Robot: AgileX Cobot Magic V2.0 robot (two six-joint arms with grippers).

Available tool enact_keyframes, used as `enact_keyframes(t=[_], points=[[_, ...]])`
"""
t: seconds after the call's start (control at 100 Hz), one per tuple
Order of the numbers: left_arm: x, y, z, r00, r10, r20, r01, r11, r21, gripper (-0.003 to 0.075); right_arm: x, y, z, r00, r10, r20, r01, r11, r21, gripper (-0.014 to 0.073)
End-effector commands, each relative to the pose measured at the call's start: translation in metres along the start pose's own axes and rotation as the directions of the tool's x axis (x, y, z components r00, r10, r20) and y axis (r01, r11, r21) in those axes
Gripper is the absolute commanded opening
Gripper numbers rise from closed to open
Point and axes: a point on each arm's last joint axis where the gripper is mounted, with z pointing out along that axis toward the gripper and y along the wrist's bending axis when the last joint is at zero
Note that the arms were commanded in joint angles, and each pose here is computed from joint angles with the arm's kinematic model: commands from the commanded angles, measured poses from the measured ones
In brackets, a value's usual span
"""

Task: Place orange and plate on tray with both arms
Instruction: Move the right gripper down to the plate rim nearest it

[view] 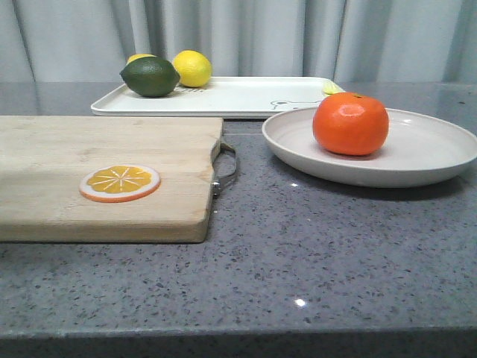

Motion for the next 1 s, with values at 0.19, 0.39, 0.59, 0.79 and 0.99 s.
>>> enact_keyframes(t=[0.19,0.39,0.59,0.79,0.99], points=[[0.028,0.004,-0.029,0.98,-0.021,0.196,0.018,1.0,0.014,-0.0019,-0.018,0.002,0.003,0.999,-0.007,0.032,0.008,1.0,-0.003,-0.0059],[0.041,0.006,-0.032,0.978,-0.021,0.206,0.018,1.0,0.015,-0.0019,-0.036,0.003,0.02,0.997,-0.007,-0.082,0.008,1.0,0.016,-0.0059],[0.042,0.006,-0.031,0.979,-0.021,0.201,0.018,1.0,0.014,-0.0019,-0.065,0.011,0.045,0.985,-0.035,-0.167,0.036,0.999,0.001,-0.0001],[0.042,0.006,-0.031,0.979,-0.021,0.201,0.018,1.0,0.014,-0.0018,-0.085,0.026,0.076,0.96,-0.064,-0.274,0.056,0.998,-0.037,0.0215],[0.043,0.006,-0.031,0.98,-0.021,0.199,0.018,1.0,0.014,-0.0019,-0.094,0.036,0.108,0.904,-0.003,-0.428,-0.016,0.999,-0.041,0.029]])
